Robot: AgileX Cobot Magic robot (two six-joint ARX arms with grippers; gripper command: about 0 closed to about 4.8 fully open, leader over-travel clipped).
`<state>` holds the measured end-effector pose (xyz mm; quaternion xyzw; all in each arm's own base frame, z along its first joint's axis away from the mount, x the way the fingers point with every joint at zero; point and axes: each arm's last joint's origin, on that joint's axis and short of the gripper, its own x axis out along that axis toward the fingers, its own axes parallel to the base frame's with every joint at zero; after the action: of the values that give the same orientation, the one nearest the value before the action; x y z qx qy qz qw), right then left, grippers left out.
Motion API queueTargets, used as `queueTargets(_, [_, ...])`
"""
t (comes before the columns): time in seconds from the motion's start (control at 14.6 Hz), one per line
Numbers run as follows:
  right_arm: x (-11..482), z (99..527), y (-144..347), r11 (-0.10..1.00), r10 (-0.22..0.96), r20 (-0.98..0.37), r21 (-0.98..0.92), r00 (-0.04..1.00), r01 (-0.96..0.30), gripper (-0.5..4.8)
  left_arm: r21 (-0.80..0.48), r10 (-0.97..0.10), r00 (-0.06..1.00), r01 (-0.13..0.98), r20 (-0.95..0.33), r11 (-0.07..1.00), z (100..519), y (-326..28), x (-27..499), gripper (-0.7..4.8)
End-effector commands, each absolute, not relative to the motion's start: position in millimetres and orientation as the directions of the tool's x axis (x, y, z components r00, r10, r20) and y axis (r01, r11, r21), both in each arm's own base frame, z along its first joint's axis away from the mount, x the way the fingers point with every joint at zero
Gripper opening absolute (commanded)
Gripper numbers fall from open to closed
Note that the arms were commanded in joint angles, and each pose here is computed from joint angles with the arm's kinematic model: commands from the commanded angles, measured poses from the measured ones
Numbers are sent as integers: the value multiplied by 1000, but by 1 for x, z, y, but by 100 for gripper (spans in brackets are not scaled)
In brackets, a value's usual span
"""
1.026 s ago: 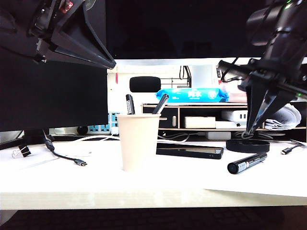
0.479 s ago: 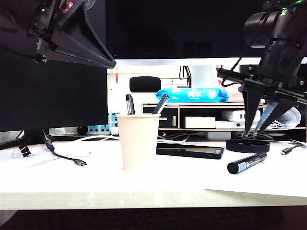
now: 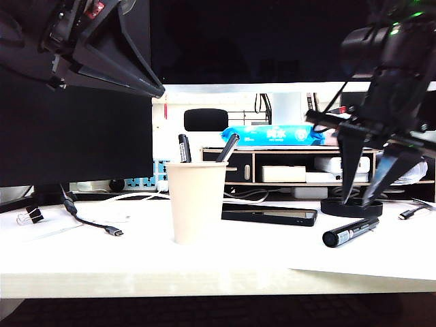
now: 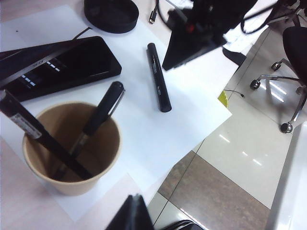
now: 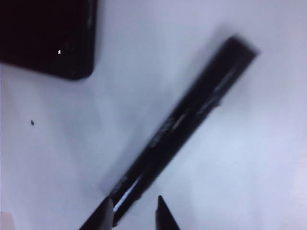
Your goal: Pick up the marker and insert it into the paper cup.
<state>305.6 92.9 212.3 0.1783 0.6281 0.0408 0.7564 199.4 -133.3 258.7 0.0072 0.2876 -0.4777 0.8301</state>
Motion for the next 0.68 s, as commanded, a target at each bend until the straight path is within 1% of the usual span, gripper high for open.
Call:
queueTargets(0.07, [308,208,98,937,270,-939,307,215,165,122,-250,-796,383,807,-469,535,262,-134,200,-5])
queueTargets(0.21, [309,206,97,946,229,-947,271,224,177,122,-250,-796,382,807,-469,535,262,-134,200,-5])
queueTargets(0.41, [311,206,97,950,208,-947,255,245,179,122,-250,-796,383,807,-469,535,262,-134,200,-5])
queueTargets(0.68, [314,198,98,951,206,-951,250,230,182,122,-250,-796,382,807,-470,535,262,-134,200,-5])
